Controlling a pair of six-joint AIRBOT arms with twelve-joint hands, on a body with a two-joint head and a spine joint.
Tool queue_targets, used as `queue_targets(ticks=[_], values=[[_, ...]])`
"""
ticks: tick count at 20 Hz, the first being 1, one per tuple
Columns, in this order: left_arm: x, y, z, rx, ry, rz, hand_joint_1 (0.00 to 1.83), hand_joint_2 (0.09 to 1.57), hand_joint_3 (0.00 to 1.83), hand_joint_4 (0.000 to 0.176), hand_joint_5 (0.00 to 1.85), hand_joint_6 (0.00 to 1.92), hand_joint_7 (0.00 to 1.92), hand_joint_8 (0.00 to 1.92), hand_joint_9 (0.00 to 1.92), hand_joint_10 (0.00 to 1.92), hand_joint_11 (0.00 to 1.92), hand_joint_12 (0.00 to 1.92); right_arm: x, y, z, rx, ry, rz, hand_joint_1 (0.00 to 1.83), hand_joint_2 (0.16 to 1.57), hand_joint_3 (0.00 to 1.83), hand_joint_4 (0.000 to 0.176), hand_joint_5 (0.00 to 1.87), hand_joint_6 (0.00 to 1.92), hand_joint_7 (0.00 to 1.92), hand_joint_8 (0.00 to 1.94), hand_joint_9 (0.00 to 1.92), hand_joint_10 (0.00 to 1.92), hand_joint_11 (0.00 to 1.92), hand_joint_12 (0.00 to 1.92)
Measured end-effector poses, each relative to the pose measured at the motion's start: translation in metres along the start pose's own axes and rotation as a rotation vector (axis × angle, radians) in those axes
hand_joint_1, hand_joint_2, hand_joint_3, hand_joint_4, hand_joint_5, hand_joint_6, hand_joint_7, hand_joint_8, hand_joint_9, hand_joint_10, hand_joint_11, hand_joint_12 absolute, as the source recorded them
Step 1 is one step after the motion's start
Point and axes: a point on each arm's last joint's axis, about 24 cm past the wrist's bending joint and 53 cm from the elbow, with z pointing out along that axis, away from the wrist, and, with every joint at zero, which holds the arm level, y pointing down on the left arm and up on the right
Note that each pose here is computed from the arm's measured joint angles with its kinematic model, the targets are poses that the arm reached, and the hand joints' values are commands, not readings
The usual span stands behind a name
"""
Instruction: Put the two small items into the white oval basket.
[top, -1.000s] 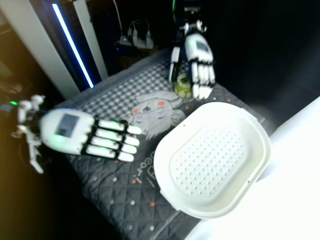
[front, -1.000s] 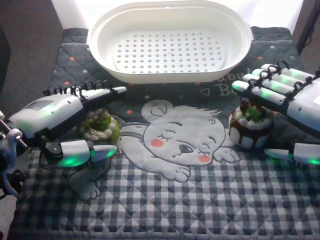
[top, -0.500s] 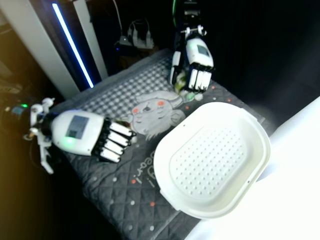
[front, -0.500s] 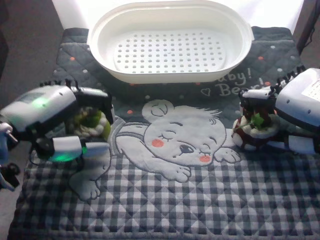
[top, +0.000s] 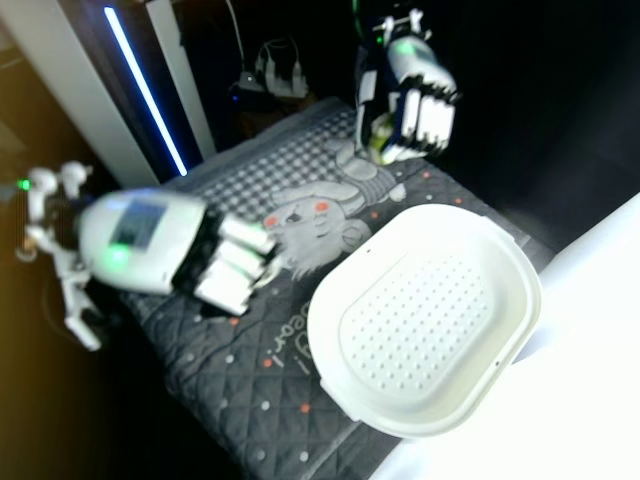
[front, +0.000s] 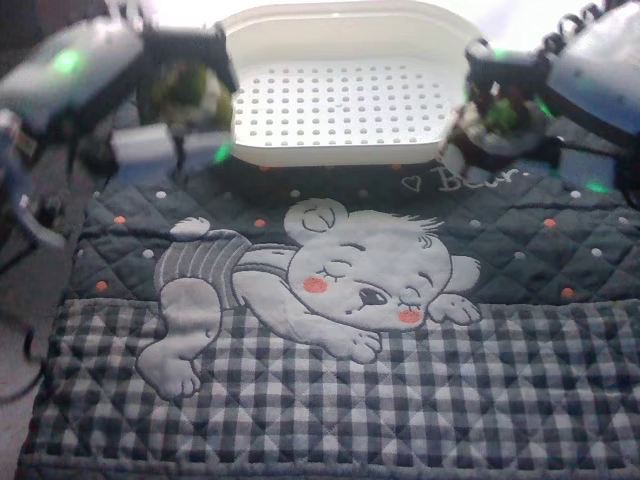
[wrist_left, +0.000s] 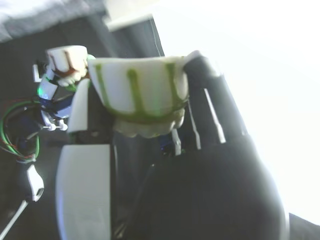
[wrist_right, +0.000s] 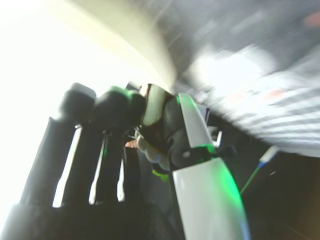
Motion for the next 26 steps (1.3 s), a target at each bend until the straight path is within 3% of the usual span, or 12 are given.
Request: queue_targets(ticks=[2,6,8,9,10,11,12,13,14,22,24,26], values=[[-0.005,0.001,0.037,-0.022,0.015,0.013,1.31,1.27,0.00,0.000,0.60,1.38,0.69,1.46,0.68,1.63,0.47,1.72,-0.003,-0.008,0.019,0.025,0.007,-0.002,1.08,1.28,0.01,0.000,0.67,1.42,0.93,1.71,1.14,1.85,1.20,1.92],[0.003,0.009,0.084,-0.068,0.040,0.013,1.29,1.28,0.00,0.000,0.66,1.41,0.65,1.50,0.59,1.66,0.39,1.81,-0.033,-0.025,0.061,0.074,-0.058,0.012,1.35,1.22,0.00,0.000,0.63,1.17,0.79,1.40,0.86,1.47,0.76,1.67],[0.015,0.022,0.095,-0.120,0.080,0.008,1.29,1.29,0.00,0.000,0.64,1.40,0.68,1.50,0.55,1.70,0.21,1.83,-0.021,-0.041,0.073,0.131,-0.042,0.025,1.23,1.25,0.00,0.000,0.67,1.34,0.75,1.44,1.00,1.68,1.00,1.87],[0.019,0.029,0.100,-0.145,0.091,-0.001,1.15,1.31,0.00,0.000,0.59,1.45,0.68,1.56,0.44,1.45,0.20,1.83,-0.007,-0.046,0.077,0.171,-0.006,0.003,1.19,1.29,0.00,0.000,0.55,1.39,0.77,1.52,0.84,1.49,0.83,1.81],[0.020,0.031,0.102,-0.154,0.092,-0.007,1.19,1.24,0.00,0.000,0.45,0.89,0.46,1.05,0.44,1.28,0.25,1.79,-0.001,-0.047,0.078,0.179,0.015,-0.019,1.27,1.28,0.00,0.000,0.40,0.78,0.67,1.51,0.68,1.35,0.67,1.75],[0.021,0.035,0.104,-0.167,0.097,-0.010,0.96,1.18,0.00,0.027,0.25,0.43,0.23,0.49,0.20,0.99,0.05,1.75,0.005,-0.045,0.081,0.179,0.035,-0.028,1.00,1.18,0.00,0.009,0.17,0.33,0.27,0.57,0.25,0.96,0.13,1.58],[0.024,0.038,0.103,-0.178,0.105,-0.018,0.76,1.08,0.00,0.093,0.09,0.13,0.05,0.10,0.04,0.29,0.01,1.10,0.006,-0.045,0.082,0.181,0.040,-0.025,0.75,1.10,0.00,0.067,0.03,0.07,0.05,0.12,0.07,0.31,0.03,0.95],[0.027,0.042,0.103,-0.192,0.117,-0.021,0.68,1.04,0.00,0.132,0.02,0.03,0.01,0.02,0.01,0.06,0.00,0.40,0.005,-0.047,0.082,0.187,0.038,-0.029,0.64,1.08,0.00,0.089,0.01,0.01,0.01,0.02,0.01,0.06,0.00,0.27],[0.029,0.043,0.104,-0.201,0.119,-0.040,0.66,1.00,0.00,0.157,0.00,0.00,0.00,0.00,0.00,0.01,0.00,0.08,0.004,-0.050,0.083,0.195,0.030,-0.020,0.54,1.06,0.00,0.140,0.00,0.00,0.00,0.00,0.00,0.01,0.00,0.05],[0.016,0.043,0.071,-0.170,0.093,-0.101,0.58,0.96,0.00,0.176,0.00,0.00,0.00,0.00,0.00,0.00,0.00,0.00,0.005,-0.028,0.066,0.156,0.068,-0.027,0.40,0.97,0.00,0.176,0.00,0.00,0.00,0.00,0.00,0.00,0.00,0.00],[-0.004,0.045,0.039,-0.139,0.046,-0.122,0.63,0.99,0.01,0.176,0.00,0.00,0.00,0.00,0.00,0.00,0.00,0.00,-0.017,-0.017,0.043,0.127,0.045,-0.071,0.38,1.09,0.00,0.155,0.00,0.00,0.00,0.00,0.00,0.00,0.00,0.44],[-0.022,0.040,0.008,-0.108,-0.002,-0.117,0.58,0.99,0.01,0.176,0.00,0.00,0.00,0.00,0.00,0.00,0.00,0.00,-0.049,-0.006,0.019,0.098,-0.026,-0.093,0.32,1.08,0.00,0.164,0.00,0.00,0.00,0.00,0.00,0.00,0.00,0.25]])
